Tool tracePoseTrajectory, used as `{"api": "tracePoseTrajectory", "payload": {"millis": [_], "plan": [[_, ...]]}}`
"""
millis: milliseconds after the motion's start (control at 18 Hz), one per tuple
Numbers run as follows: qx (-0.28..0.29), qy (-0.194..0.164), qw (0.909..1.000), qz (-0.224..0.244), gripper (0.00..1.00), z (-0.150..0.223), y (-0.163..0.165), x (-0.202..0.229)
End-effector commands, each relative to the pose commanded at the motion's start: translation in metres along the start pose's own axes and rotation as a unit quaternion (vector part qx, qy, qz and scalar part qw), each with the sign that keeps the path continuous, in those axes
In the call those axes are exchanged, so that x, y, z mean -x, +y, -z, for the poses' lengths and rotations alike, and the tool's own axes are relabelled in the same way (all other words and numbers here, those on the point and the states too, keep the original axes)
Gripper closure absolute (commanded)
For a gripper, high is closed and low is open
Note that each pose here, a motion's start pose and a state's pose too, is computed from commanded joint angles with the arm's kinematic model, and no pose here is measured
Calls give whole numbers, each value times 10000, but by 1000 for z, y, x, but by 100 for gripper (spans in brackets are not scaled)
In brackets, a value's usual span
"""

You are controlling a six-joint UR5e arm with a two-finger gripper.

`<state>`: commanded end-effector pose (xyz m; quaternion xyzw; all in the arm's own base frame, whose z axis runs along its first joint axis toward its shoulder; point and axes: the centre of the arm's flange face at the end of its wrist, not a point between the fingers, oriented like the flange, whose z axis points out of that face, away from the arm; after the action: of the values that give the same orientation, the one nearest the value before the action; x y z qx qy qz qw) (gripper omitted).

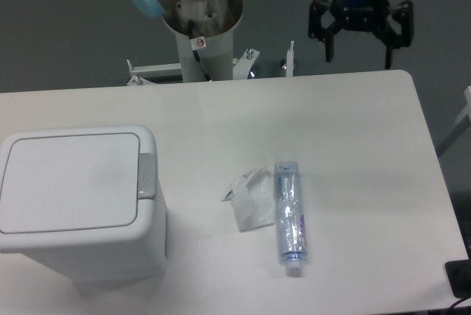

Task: Open the trash can
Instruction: 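Lower the open gripper from its raised pose toward the table, then move the gripper toward the trash can lid's raised tab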

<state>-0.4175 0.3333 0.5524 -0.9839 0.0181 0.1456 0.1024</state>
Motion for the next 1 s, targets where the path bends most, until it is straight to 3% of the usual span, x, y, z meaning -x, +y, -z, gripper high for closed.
{"api": "tracePoseTrajectory", "payload": {"millis": [167, 333, 444, 611, 667, 833, 889, 1000], "plan": [[1, -17, 10000, 98, 0, 0, -1, 3], [-28, 43, 9979, 646, 0, -7, -18, 2], [-91, 105, 9970, 767, 0, -11, -40, -2], [-134, 204, 9890, 1455, 0, -22, -75, -7], [-264, 194, 9853, 1676, 0, -22, -100, -17], [-768, 266, 9653, 2481, 0, -22, -133, -28], [-890, 444, 9551, 2790, 0, -21, -141, -35], [-1191, 1200, 9311, 3233, 0, -23, -171, -65]]}}
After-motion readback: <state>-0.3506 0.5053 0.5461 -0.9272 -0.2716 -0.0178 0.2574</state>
